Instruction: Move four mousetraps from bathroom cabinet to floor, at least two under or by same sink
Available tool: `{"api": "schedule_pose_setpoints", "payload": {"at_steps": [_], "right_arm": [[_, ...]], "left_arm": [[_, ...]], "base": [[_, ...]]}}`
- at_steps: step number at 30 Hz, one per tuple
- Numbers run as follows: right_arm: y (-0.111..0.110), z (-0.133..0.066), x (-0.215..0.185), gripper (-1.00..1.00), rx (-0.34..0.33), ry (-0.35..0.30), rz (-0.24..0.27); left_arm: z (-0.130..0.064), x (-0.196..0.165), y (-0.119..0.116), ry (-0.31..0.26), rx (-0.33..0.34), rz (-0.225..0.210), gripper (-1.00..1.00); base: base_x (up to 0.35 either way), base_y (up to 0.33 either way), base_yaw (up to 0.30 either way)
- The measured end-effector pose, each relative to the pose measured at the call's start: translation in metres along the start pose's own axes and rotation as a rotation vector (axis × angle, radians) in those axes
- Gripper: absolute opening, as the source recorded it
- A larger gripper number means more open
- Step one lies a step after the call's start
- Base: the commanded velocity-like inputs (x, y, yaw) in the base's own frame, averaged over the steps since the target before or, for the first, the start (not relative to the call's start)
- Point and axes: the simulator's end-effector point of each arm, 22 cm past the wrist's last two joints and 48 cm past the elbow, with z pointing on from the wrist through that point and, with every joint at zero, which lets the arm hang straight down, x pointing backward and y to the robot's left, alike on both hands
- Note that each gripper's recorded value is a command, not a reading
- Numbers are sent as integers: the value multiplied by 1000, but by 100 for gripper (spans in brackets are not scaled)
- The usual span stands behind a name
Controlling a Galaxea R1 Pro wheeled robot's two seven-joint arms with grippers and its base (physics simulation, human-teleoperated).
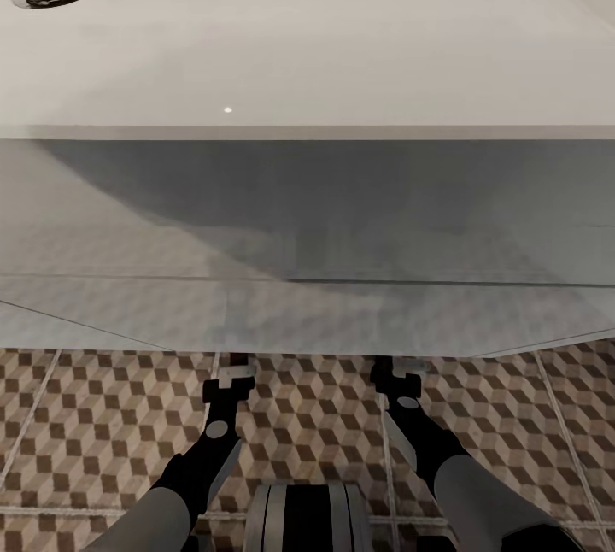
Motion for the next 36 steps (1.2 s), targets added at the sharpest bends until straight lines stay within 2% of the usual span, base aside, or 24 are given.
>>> {"api": "schedule_pose_setpoints", "payload": {"at_steps": [24, 36], "right_arm": [[2, 0, -7, -100, 0, -19, 8], [3, 7, 12, -100, 0, 8, 2]], "left_arm": [[2, -13, 2, -26, -4, -10, -100], [7, 4, 0, -3, -2, -7, -100]], "base": [[0, 0, 0], [0, 0, 0]]}}
